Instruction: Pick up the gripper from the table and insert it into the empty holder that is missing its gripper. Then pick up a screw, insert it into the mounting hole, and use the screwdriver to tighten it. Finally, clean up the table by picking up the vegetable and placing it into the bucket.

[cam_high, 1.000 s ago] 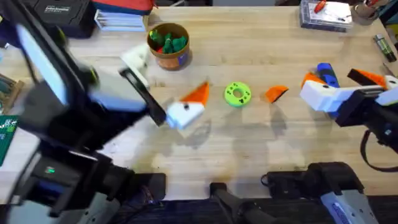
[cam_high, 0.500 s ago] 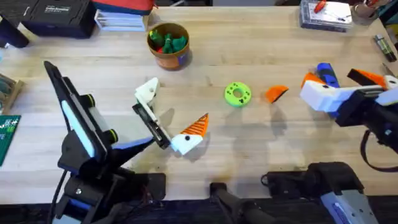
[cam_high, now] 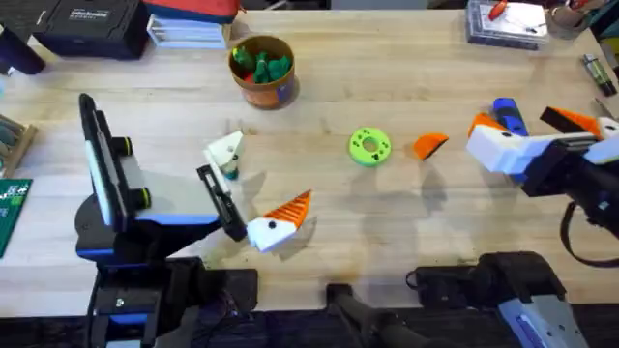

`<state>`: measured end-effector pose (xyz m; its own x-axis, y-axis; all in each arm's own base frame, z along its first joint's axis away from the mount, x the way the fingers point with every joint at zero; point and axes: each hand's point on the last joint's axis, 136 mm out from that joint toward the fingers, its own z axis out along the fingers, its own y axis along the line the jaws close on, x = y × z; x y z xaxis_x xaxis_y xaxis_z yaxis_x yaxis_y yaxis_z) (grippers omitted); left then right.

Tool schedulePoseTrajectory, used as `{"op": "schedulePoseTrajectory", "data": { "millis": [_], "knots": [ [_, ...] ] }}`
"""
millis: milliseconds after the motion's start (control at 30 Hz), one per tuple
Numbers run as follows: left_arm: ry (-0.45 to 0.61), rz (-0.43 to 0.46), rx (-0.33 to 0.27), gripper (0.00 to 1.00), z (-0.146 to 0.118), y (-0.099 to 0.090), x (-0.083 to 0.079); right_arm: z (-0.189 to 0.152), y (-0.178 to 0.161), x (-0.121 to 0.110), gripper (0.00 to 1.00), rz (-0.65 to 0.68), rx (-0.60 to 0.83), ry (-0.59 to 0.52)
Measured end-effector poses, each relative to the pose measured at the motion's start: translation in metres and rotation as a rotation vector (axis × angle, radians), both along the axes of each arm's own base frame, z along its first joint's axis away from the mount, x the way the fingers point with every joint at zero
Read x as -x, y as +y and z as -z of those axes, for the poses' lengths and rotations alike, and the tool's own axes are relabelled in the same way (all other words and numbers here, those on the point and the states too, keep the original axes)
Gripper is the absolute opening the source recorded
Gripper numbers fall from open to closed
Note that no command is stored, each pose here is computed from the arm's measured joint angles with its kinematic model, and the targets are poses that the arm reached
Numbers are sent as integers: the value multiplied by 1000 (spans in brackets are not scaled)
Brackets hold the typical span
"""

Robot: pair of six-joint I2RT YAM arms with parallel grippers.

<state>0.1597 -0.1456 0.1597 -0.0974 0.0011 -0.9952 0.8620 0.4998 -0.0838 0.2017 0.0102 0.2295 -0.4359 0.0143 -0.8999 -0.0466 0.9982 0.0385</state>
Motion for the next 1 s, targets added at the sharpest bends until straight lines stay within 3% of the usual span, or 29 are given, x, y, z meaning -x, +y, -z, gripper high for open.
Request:
{"op": "schedulePoseTrajectory", "data": {
  "millis": [300,1000],
  "knots": [
    [104,52,64,986,1,4,10,0,0,0,994,0,0,0],
    [123,79,74,986,1,2,14,0,0,0,994,0,0,0]
  ]
}}
